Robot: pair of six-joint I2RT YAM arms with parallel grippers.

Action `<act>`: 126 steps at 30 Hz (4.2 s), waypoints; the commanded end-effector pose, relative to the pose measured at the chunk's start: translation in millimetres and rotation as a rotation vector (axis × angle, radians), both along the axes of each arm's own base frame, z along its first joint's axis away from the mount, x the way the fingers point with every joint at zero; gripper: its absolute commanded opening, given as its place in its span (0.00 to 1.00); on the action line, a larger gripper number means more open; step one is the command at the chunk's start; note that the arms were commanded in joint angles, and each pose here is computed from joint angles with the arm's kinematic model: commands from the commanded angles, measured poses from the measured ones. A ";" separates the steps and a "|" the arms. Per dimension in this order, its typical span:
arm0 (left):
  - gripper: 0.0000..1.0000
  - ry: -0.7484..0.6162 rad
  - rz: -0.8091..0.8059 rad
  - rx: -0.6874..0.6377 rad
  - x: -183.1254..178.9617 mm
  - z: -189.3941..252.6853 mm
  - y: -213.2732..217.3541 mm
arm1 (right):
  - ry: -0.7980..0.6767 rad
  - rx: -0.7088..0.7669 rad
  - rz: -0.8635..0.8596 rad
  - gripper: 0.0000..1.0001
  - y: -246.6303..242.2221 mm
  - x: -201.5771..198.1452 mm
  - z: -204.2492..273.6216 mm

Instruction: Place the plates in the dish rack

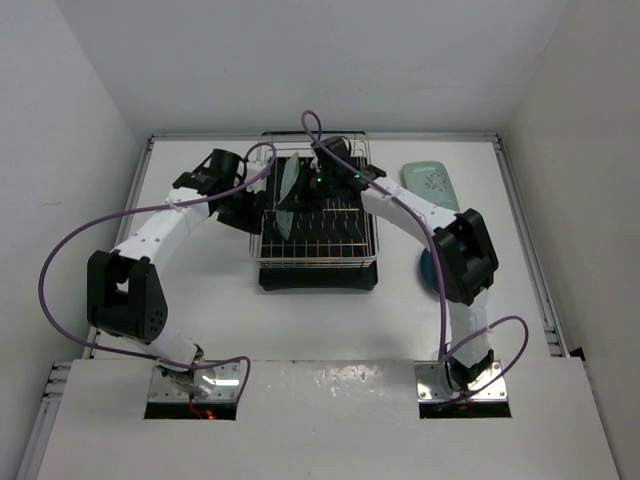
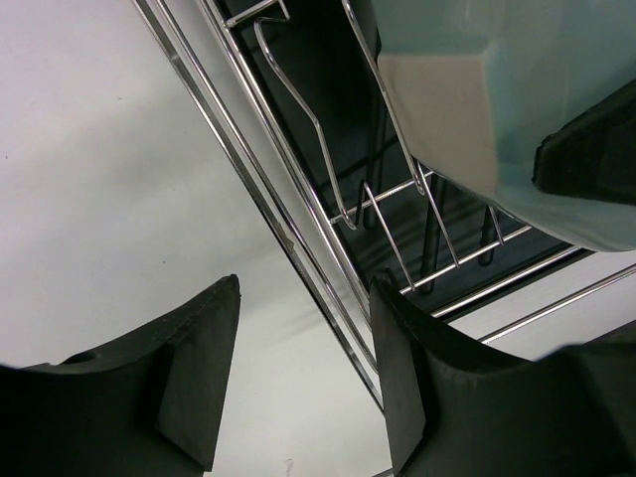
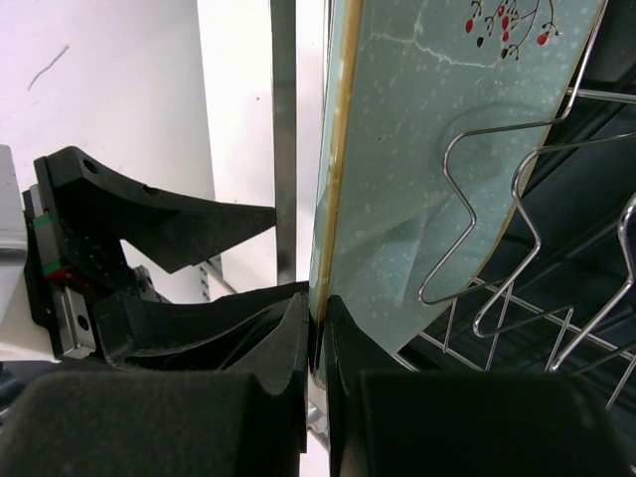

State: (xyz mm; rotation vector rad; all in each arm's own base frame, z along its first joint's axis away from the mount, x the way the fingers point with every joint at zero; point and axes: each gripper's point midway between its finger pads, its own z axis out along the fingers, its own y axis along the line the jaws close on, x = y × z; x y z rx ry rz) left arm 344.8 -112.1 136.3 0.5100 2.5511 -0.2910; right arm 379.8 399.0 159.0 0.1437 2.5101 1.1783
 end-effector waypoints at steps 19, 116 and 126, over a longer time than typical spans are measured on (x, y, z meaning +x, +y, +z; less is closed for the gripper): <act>0.59 -0.023 -0.012 -0.023 5.7 4.9 -6.5 | -0.098 0.195 0.045 0.00 0.7 -10.9 90.1; 0.80 -0.158 0.114 0.056 49.4 54.4 48.4 | -0.017 -1.069 -0.084 0.57 -383.5 114.2 -104.0; 0.80 -0.124 0.141 0.046 53.3 43.0 60.3 | -0.012 -1.155 0.005 0.45 -369.6 112.9 -156.3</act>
